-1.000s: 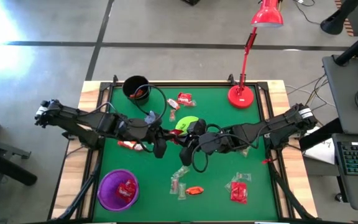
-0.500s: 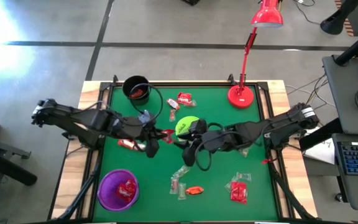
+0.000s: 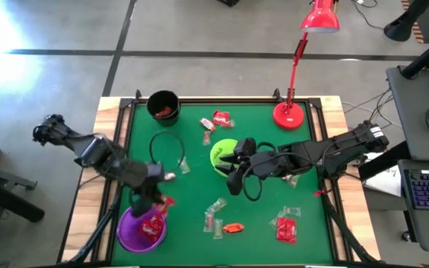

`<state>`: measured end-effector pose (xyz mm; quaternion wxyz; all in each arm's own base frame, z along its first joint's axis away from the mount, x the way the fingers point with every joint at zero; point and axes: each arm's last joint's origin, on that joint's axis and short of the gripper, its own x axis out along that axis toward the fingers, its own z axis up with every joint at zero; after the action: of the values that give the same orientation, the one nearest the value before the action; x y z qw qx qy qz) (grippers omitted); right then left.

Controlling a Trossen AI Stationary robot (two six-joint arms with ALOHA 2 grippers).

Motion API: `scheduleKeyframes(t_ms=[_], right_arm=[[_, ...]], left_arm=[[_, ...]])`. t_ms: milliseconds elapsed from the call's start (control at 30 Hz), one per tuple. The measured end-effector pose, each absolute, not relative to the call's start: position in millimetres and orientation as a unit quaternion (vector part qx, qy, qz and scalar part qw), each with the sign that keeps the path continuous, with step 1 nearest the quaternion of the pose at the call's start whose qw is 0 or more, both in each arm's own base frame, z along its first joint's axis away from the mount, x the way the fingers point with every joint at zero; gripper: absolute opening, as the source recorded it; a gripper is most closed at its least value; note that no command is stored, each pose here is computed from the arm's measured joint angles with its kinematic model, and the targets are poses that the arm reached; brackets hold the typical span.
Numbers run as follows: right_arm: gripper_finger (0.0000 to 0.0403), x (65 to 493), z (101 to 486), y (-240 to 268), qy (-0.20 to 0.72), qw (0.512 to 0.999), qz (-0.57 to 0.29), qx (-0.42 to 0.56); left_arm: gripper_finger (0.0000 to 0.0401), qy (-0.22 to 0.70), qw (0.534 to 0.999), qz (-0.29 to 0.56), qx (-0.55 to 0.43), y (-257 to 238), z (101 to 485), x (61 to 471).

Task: Sort candy
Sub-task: Put the red candy into the violet bucket

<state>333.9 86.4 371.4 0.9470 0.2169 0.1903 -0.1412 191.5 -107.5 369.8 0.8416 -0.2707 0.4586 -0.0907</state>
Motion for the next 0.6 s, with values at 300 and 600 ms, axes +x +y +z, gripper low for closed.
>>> scheduleKeyframes(t_ms=[300, 600], right_arm=[[0.0158, 335, 367, 87, 0.202, 0.944, -0.146, 0.214], [0.0161, 335, 367, 87, 0.202, 0.944, -0.146, 0.214]], left_arm=[[0.0007, 0.529, 0.788, -0.085, -0.304, -132, 364, 167], [0.0016, 0.606, 0.705, -0.11, -0.351, -137, 361, 158]])
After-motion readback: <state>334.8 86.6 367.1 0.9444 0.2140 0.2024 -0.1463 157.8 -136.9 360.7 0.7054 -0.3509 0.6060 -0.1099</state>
